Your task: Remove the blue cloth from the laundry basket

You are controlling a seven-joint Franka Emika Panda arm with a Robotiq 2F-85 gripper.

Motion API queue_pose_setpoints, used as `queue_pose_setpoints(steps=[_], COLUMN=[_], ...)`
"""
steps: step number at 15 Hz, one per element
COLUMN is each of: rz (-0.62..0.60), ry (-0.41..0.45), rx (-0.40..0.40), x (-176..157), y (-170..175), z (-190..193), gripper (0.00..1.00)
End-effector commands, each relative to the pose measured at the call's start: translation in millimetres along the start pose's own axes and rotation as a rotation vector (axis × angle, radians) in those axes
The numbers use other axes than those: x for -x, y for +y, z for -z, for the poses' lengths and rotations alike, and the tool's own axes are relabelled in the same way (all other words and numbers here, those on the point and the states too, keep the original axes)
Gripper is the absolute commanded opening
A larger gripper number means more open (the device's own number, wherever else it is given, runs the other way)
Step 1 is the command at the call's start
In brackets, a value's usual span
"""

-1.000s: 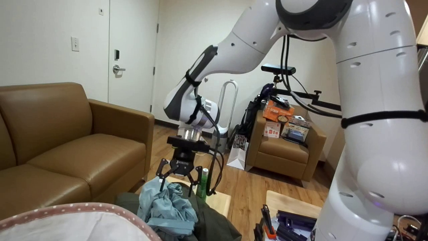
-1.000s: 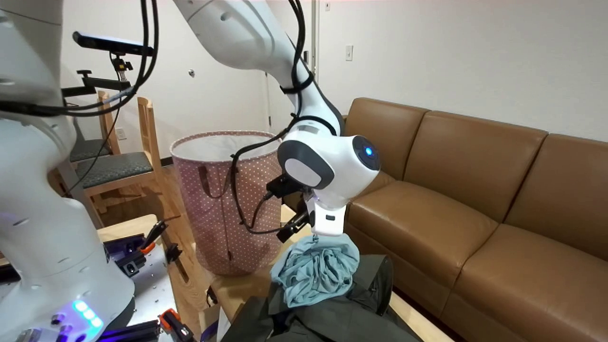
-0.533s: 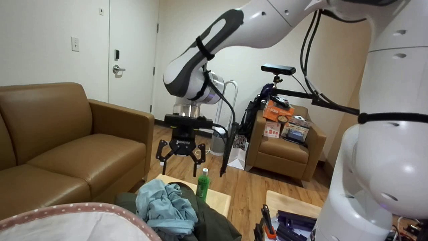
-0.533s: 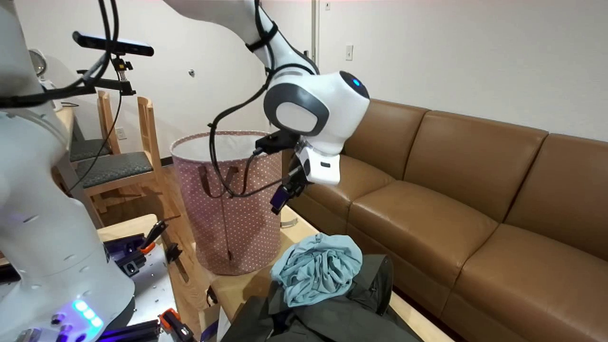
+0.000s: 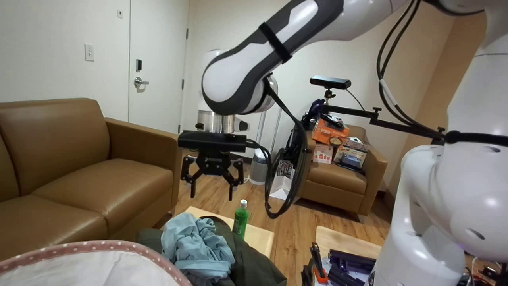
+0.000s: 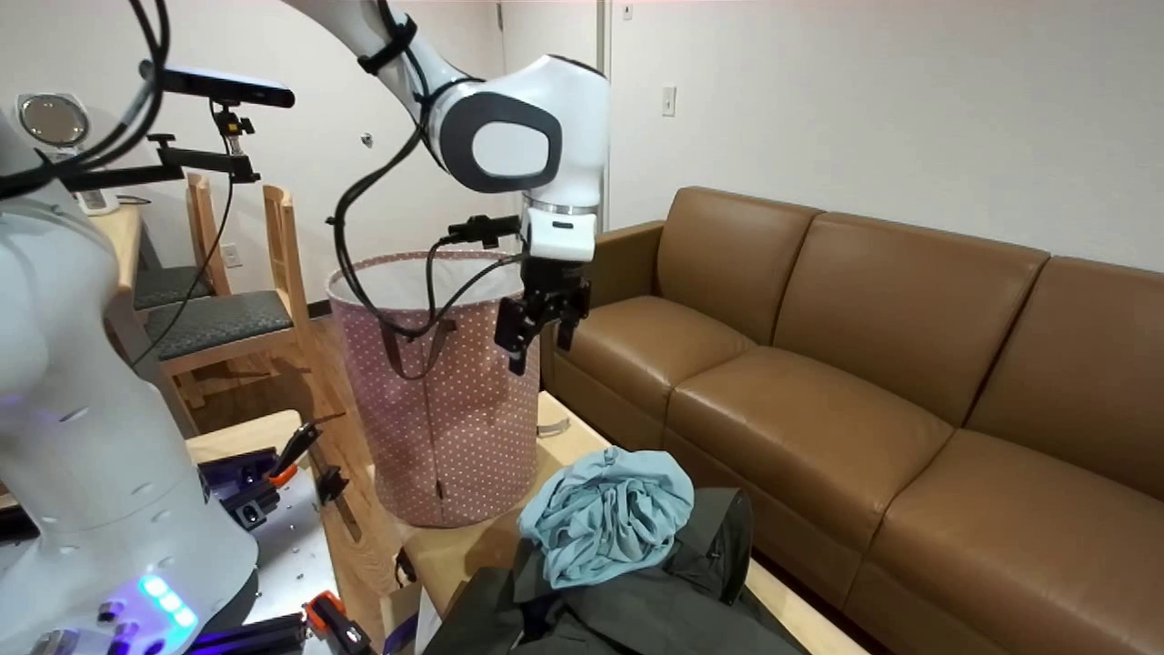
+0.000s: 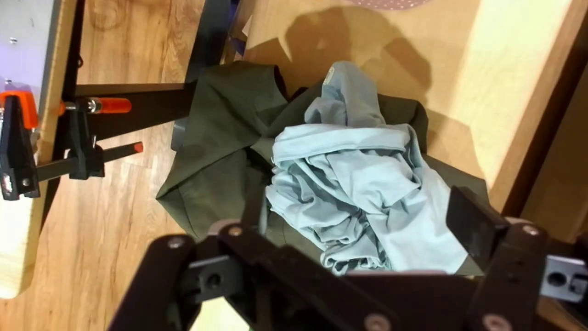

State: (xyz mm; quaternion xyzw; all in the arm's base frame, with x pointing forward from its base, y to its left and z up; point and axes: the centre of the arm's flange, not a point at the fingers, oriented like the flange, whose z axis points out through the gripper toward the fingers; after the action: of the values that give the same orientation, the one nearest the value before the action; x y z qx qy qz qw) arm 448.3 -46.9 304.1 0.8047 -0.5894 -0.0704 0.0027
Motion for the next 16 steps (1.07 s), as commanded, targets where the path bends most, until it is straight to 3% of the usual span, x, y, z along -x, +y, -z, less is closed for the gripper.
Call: queue_pose_setpoints(steps=[1,7,16], rz=[0.103,0.422,0.840], ry=[0.062,0.100,0.060], rx=[-0.031,0.053,0.271], x=[43,74,66], y=[18,20,31], z=[6,5,1], gripper=[1.00,1.00,1.00])
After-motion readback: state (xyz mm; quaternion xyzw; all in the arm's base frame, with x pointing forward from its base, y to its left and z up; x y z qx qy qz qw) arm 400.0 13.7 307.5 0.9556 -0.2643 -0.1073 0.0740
